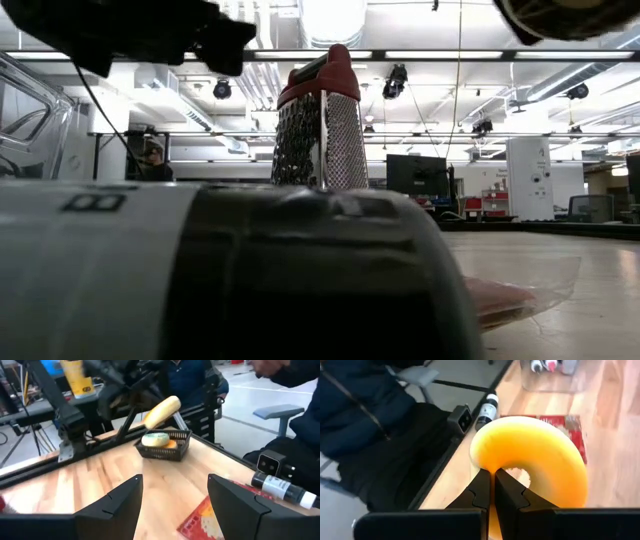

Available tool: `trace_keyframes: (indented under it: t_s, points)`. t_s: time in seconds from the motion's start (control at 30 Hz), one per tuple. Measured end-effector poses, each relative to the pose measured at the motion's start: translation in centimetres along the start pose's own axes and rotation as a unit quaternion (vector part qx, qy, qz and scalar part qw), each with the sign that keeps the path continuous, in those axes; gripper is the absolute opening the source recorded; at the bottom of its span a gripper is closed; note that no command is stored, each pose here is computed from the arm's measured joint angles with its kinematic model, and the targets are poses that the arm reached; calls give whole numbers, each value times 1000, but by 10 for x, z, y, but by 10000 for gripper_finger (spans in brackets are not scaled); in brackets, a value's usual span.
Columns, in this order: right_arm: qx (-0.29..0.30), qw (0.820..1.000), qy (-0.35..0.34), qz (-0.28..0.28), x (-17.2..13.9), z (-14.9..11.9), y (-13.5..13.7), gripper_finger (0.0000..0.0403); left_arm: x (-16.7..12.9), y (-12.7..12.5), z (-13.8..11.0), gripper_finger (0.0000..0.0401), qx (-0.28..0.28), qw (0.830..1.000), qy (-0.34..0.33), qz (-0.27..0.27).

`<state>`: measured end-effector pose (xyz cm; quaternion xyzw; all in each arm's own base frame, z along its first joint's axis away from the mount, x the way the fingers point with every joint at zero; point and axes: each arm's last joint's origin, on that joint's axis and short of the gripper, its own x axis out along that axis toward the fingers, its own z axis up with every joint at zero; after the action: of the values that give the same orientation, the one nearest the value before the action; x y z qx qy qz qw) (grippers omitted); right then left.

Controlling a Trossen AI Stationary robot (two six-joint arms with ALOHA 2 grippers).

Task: Pick & Place Food Item
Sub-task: Put the orange donut into the black bin

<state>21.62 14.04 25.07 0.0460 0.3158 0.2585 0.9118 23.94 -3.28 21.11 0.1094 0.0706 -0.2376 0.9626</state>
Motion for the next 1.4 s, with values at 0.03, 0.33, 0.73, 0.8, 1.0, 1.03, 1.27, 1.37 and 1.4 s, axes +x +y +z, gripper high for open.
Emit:
trace_keyframes:
  t_s: [0.03, 0.33, 0.73, 0.8, 1.0, 1.03, 1.27, 1.37, 1.4]
  points:
    - [7, 1000, 2, -7, 2, -2, 6, 8, -2, -1, -1, 227, -2, 1000, 1, 3]
    - [72, 993, 54, -82, 21, -34, 42, 8, -12, -6, -8, 227, -16, 1000, 3, 15]
    - [103, 971, 147, -160, 48, -35, 90, 8, -13, -6, -8, 227, -16, 1000, 2, 15]
    - [93, 968, 159, -172, 50, -29, 98, 8, -13, -6, -8, 227, -16, 1000, 1, 15]
    - [81, 956, 194, -206, 57, -13, 116, 8, -13, -6, -7, 227, -17, 1000, 0, 16]
    - [81, 952, 202, -213, 59, -12, 118, 8, -13, -6, -7, 227, -18, 1000, 0, 16]
    - [73, 942, 208, -253, 69, -19, 119, 8, -13, -6, -7, 227, -19, 1000, -1, 14]
    - [64, 936, 214, -270, 70, -25, 117, 8, -13, -6, -7, 227, -18, 1000, -3, 14]
    - [59, 934, 215, -279, 71, -26, 116, 8, -13, -6, -6, 227, -18, 1000, -5, 15]
